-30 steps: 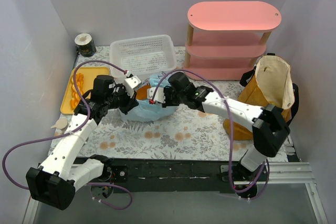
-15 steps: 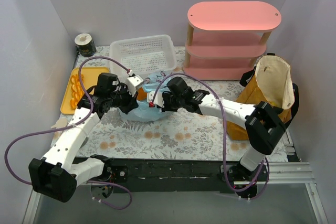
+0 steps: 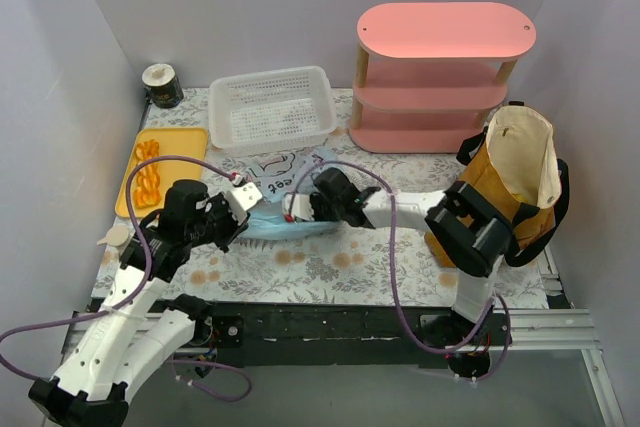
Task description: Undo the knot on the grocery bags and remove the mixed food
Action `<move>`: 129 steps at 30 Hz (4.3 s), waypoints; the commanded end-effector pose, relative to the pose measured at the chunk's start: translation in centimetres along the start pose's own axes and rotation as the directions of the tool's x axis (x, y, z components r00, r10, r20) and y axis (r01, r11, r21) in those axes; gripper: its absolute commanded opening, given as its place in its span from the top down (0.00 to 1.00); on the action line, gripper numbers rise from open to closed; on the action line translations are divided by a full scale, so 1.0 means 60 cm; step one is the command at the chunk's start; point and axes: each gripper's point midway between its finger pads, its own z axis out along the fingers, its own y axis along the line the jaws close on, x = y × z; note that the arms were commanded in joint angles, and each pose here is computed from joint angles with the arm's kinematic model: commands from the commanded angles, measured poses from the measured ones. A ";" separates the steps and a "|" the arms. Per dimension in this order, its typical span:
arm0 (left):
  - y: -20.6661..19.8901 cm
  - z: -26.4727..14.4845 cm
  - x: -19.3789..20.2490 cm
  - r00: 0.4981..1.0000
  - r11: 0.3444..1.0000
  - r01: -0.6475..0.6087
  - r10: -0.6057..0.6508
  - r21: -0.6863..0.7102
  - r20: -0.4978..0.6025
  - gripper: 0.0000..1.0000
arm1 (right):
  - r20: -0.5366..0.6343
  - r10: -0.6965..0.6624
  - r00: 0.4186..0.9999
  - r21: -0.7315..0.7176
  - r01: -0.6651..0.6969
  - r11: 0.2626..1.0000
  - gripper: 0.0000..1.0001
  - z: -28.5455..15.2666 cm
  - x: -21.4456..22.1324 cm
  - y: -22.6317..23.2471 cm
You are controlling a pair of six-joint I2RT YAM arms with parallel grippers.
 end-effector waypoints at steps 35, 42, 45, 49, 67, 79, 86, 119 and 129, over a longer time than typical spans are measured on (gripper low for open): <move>0.008 0.020 -0.081 0.990 0.999 -0.037 0.035 0.012 0.139 1.00 | 0.007 0.024 1.000 -0.037 -0.024 0.999 0.43 0.044 -0.020 -0.038; 0.014 0.028 -0.082 0.990 1.000 -0.022 0.021 0.001 0.140 1.00 | 0.062 -0.025 0.998 0.009 0.025 1.000 0.99 -0.017 -0.047 -0.052; 0.023 0.033 -0.080 0.990 0.999 -0.020 0.023 -0.027 0.139 1.00 | 0.096 -0.033 0.995 0.019 0.031 0.999 0.99 -0.059 -0.066 -0.053; 0.042 0.041 -0.077 0.991 0.997 -0.013 0.024 -0.082 0.135 1.00 | 0.105 -0.029 0.994 0.013 0.027 1.000 0.99 -0.106 -0.069 -0.039; 0.058 0.055 -0.038 0.998 0.990 -0.012 0.021 -0.139 0.064 1.00 | 0.152 0.071 0.986 -0.007 -0.071 0.997 0.99 -0.266 -0.079 -0.019; 0.085 0.052 -0.035 0.999 0.974 0.019 -0.009 -0.227 0.045 1.00 | 0.050 0.181 0.982 0.044 -0.184 0.982 0.99 -0.272 0.010 -0.026; 0.073 0.066 -0.026 1.000 0.984 0.022 -0.019 -0.176 0.022 1.00 | 0.283 0.165 0.945 -0.012 -0.169 0.986 0.99 -0.321 -0.075 -0.049; 0.079 -0.029 -0.285 0.775 0.837 -0.517 0.546 -0.179 0.316 0.03 | 0.464 0.306 0.831 -0.117 -0.285 0.951 0.99 -0.374 -0.196 -0.119; 0.048 0.005 -0.302 0.598 0.653 -0.756 0.714 -0.040 0.364 0.29 | 0.457 0.271 0.847 -0.064 -0.273 0.960 0.99 -0.381 -0.187 -0.125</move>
